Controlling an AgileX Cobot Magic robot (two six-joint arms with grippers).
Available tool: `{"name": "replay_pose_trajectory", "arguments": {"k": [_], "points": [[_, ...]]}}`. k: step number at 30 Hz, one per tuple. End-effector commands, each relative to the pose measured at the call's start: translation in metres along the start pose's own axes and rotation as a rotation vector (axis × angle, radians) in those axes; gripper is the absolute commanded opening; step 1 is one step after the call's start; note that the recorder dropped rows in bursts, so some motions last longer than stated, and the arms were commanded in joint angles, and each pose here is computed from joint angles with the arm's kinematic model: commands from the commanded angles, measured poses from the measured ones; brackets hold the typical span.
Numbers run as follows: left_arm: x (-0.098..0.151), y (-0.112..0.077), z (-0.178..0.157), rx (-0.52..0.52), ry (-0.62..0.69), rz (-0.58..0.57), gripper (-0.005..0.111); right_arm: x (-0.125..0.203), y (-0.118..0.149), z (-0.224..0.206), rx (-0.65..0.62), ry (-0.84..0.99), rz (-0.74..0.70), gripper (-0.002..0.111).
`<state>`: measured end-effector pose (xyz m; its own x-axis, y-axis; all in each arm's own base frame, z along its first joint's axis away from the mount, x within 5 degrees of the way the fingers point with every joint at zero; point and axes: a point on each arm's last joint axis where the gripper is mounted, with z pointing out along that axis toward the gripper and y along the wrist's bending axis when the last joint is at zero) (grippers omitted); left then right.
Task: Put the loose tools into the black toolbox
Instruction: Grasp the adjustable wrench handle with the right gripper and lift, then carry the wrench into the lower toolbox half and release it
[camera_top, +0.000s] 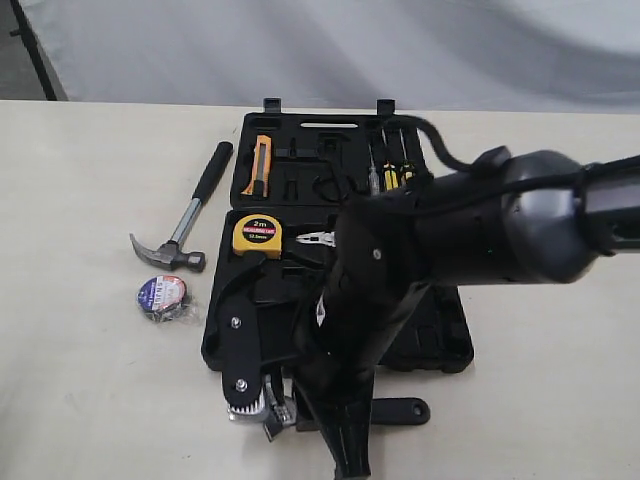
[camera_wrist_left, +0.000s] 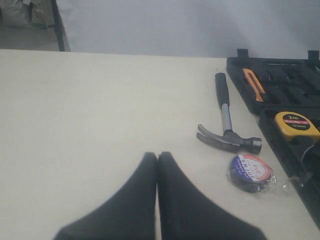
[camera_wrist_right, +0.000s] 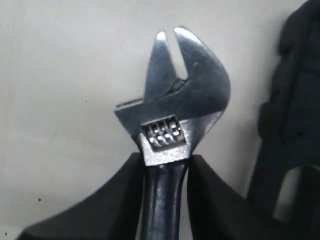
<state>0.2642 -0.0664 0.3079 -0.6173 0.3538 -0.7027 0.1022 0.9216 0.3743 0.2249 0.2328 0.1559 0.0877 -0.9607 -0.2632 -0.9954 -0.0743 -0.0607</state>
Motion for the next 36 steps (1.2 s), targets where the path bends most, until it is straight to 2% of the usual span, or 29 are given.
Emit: {"name": "replay_pose_trajectory", "arguments": {"k": [1,7,12,18,21,24,31,34,36], "points": [[0.002,0.0,-0.001,0.014,-0.007,-0.022,0.001,-0.013,-0.007,-0.033,0.062,-0.035,-0.031,-0.001],[0.002,0.0,-0.001,0.014,-0.007,-0.022,0.001,-0.014,-0.034,-0.062,0.194,0.113,0.029,-0.001],[0.002,0.0,-0.001,0.014,-0.007,-0.022,0.001,-0.003,-0.06,-0.083,0.274,0.087,0.162,-0.001],[0.002,0.0,-0.001,0.014,-0.007,-0.022,0.001,-0.001,-0.063,-0.082,0.212,0.01,0.284,0.0],[0.002,0.0,-0.001,0.014,-0.007,-0.022,0.001,-0.01,-0.057,-0.071,0.127,-0.051,0.355,0.0],[0.002,0.0,-0.001,0.014,-0.007,-0.022,0.001,-0.016,-0.048,-0.053,0.055,-0.029,0.352,0.001],[0.002,0.0,-0.001,0.014,-0.007,-0.022,0.001,-0.032,-0.022,-0.009,-0.054,0.057,0.258,0.041],[0.002,0.0,-0.001,0.014,-0.007,-0.022,0.001,-0.038,-0.015,0.003,-0.077,0.076,0.233,0.047],[0.002,0.0,-0.001,0.014,-0.007,-0.022,0.001,-0.04,-0.012,0.01,-0.092,0.09,0.223,0.047]]}}
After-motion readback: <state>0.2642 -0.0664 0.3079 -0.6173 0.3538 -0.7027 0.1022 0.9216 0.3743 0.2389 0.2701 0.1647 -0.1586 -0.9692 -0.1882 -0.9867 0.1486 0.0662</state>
